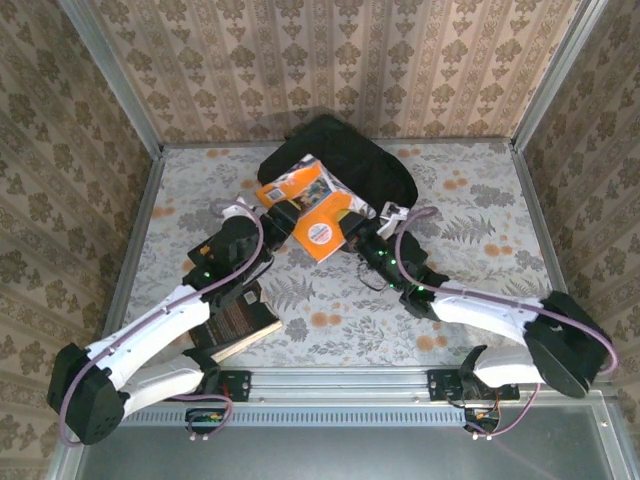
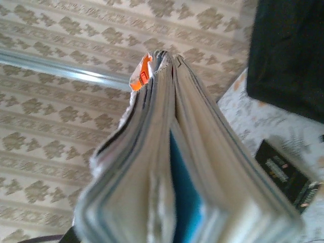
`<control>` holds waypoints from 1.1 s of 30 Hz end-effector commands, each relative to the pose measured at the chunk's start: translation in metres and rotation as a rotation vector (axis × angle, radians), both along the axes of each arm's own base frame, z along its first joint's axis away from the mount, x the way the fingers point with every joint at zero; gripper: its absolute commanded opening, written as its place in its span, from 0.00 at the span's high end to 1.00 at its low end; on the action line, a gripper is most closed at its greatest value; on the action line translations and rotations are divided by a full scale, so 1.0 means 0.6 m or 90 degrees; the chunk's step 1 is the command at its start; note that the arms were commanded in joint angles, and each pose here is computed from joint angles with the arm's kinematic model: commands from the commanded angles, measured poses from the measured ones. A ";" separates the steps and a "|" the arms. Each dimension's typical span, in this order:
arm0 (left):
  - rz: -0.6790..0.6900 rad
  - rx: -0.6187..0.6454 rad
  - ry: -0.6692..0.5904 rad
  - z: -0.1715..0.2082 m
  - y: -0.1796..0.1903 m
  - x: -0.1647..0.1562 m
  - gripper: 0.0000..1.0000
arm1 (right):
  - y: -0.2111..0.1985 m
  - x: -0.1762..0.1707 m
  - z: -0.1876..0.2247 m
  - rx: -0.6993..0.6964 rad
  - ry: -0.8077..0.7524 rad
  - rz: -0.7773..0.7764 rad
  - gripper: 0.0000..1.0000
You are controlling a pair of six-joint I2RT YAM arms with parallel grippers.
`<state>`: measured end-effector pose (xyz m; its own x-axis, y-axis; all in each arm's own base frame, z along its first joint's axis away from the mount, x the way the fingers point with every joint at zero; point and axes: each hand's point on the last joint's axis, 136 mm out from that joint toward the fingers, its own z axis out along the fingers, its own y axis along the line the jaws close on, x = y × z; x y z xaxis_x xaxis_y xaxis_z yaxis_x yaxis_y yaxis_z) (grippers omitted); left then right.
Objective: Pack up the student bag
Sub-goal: Pass the book, then open the student bag at the top-center of the table.
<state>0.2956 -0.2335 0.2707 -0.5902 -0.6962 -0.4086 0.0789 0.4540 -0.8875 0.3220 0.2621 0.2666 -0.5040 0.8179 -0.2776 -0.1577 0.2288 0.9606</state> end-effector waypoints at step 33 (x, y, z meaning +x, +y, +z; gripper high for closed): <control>-0.574 0.905 -0.084 -0.192 -0.326 0.105 0.05 | -0.482 -0.108 -0.005 -0.399 0.140 -0.473 1.00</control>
